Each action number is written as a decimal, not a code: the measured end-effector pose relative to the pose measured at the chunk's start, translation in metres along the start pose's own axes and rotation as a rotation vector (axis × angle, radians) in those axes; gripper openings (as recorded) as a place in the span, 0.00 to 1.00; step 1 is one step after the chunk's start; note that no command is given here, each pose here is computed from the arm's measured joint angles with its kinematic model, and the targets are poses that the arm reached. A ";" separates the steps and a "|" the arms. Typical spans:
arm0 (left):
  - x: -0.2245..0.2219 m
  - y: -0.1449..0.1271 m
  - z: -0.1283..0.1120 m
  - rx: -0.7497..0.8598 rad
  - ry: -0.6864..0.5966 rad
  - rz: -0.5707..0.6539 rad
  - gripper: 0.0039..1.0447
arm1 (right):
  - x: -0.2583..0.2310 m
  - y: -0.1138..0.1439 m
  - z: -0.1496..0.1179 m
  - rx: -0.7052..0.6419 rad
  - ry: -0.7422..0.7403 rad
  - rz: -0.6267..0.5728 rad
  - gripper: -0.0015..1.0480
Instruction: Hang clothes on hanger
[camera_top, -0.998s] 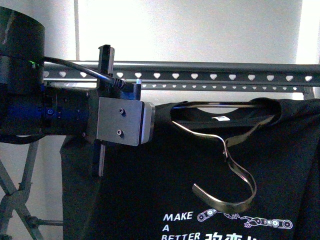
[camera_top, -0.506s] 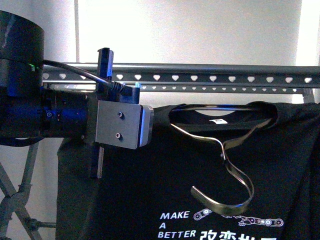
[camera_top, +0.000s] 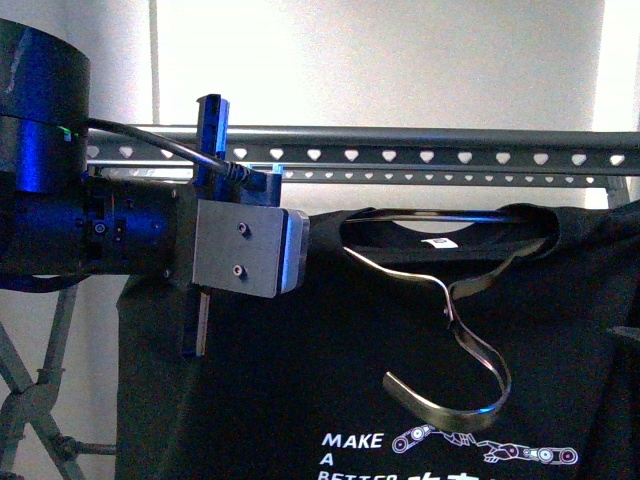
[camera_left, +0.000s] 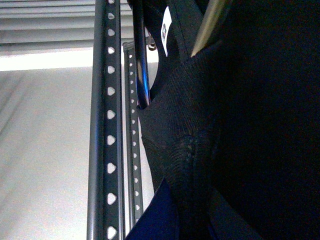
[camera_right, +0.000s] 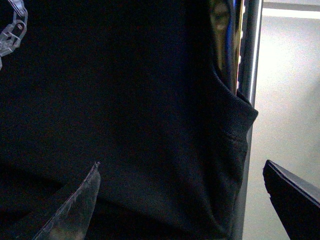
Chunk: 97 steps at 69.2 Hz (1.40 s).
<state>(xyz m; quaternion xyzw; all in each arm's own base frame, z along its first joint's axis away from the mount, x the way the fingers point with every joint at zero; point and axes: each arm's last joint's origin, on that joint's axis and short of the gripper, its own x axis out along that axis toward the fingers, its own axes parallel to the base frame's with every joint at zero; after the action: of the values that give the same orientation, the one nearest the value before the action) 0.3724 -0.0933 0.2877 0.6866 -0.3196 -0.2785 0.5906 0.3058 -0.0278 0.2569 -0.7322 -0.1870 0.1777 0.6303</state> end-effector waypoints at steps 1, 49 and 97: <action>0.000 0.000 0.000 0.000 0.000 0.000 0.04 | 0.003 -0.001 -0.002 -0.010 0.006 -0.001 0.93; 0.000 0.000 0.000 0.000 0.002 0.000 0.04 | 0.061 -0.011 -0.016 0.052 0.122 -0.088 0.93; 0.000 0.000 0.000 0.000 0.002 0.000 0.09 | 0.066 -0.014 -0.015 0.107 0.104 -0.137 0.08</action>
<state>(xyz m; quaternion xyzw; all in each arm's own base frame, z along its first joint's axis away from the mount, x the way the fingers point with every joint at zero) 0.3725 -0.0933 0.2877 0.6869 -0.3191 -0.2780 0.5908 0.3698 -0.0054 0.2715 -0.6911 -0.1938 0.1058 0.6882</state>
